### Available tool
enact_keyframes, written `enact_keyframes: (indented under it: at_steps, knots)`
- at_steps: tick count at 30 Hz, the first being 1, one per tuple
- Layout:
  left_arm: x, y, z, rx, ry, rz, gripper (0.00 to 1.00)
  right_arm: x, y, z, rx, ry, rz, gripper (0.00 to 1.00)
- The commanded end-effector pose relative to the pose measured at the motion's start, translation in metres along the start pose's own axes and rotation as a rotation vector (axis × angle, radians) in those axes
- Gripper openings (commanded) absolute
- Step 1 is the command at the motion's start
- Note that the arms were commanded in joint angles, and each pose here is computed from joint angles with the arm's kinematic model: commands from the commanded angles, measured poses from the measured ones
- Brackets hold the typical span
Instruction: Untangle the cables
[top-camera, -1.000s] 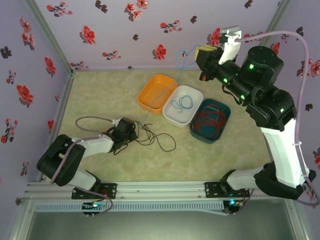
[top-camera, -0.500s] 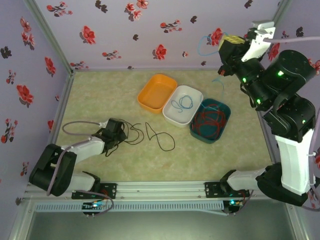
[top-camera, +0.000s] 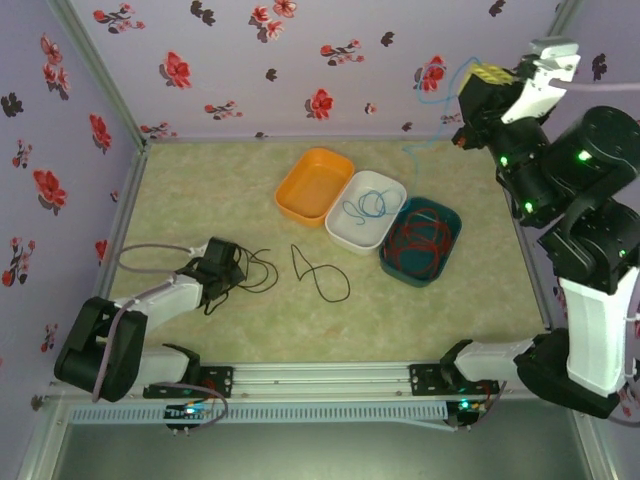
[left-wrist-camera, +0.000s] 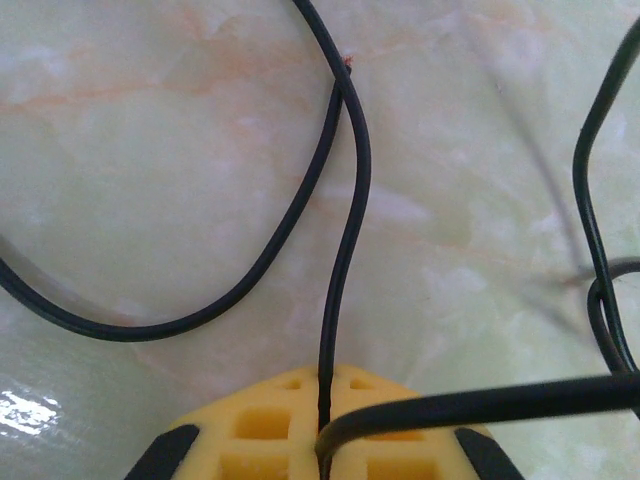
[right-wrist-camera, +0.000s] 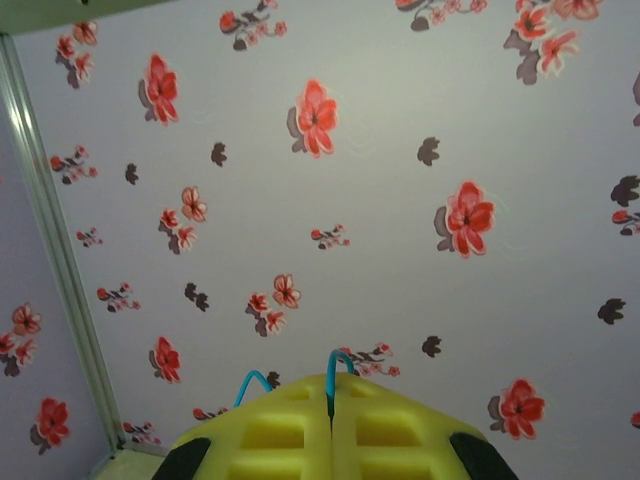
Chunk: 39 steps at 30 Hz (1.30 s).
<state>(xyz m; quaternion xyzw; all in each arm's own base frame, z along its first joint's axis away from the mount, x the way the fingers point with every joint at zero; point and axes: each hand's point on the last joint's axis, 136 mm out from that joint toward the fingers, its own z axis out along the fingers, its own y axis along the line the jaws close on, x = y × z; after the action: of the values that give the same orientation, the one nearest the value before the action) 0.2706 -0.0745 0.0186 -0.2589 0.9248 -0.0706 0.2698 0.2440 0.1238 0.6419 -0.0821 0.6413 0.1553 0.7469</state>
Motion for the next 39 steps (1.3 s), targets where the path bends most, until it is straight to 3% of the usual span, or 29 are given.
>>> enact_keyframes:
  at_steps: [1, 17, 39]
  knots:
    - [0.004, 0.016, -0.003, -0.065, 0.023, 0.023, 0.00, 0.013, 0.000, 0.023, 0.044, 0.016, -0.037, 0.00]
    - [-0.003, 0.004, -0.025, 0.036, -0.002, 0.016, 0.00, 0.111, -0.002, 0.119, 0.070, 0.258, -0.045, 0.00]
    - [-0.013, -0.005, -0.042, 0.098, -0.047, 0.013, 0.00, 0.196, -0.037, 0.171, 0.104, 0.452, 0.027, 0.00]
